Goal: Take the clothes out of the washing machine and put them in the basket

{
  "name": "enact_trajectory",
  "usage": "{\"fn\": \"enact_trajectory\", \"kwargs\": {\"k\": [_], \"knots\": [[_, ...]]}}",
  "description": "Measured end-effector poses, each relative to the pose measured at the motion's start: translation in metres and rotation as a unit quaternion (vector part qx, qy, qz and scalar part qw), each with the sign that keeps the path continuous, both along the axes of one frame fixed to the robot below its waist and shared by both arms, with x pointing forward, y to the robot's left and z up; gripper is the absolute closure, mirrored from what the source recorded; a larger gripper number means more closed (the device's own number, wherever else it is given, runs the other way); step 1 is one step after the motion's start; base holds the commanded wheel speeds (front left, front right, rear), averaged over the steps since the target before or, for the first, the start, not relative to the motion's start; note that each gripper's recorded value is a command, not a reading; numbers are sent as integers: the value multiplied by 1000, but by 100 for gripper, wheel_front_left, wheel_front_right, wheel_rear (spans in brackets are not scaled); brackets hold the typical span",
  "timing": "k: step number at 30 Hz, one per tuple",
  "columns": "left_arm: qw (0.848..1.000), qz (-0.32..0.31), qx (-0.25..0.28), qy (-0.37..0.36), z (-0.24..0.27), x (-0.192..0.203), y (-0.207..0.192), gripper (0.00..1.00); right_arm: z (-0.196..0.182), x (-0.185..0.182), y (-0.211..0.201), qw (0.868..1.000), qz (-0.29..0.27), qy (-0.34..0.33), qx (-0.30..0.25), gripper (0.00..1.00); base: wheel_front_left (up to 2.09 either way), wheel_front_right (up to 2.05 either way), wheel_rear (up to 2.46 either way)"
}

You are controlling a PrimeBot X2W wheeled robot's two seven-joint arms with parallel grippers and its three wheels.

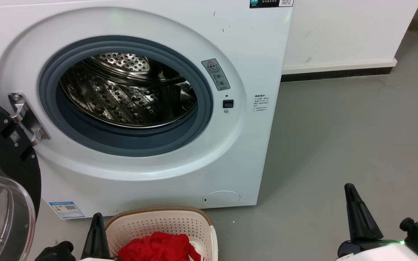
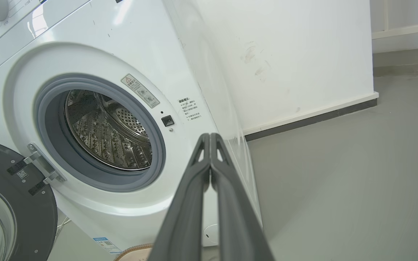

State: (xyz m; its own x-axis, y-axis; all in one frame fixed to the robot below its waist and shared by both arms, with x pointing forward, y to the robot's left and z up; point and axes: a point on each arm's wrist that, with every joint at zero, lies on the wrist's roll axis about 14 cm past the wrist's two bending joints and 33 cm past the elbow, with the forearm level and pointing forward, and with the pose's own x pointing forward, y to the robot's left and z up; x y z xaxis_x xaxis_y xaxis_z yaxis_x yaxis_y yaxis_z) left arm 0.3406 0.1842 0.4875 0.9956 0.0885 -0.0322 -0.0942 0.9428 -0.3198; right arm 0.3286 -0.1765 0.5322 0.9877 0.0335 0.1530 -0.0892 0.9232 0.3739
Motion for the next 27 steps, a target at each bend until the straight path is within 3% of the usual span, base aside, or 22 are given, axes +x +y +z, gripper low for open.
{"fn": "enact_trajectory", "kwargs": {"k": [14, 27], "knots": [[993, 2, -114, 14, -6, 9, 2, 100, -7, 10, -9, 994, -2, 22, 105, 100, 0, 0, 0], [977, 0, -211, 18, -6, 17, 4, 100, -14, 18, -14, 980, -2, 42, 196, 100, 0, 0, 0]]}}
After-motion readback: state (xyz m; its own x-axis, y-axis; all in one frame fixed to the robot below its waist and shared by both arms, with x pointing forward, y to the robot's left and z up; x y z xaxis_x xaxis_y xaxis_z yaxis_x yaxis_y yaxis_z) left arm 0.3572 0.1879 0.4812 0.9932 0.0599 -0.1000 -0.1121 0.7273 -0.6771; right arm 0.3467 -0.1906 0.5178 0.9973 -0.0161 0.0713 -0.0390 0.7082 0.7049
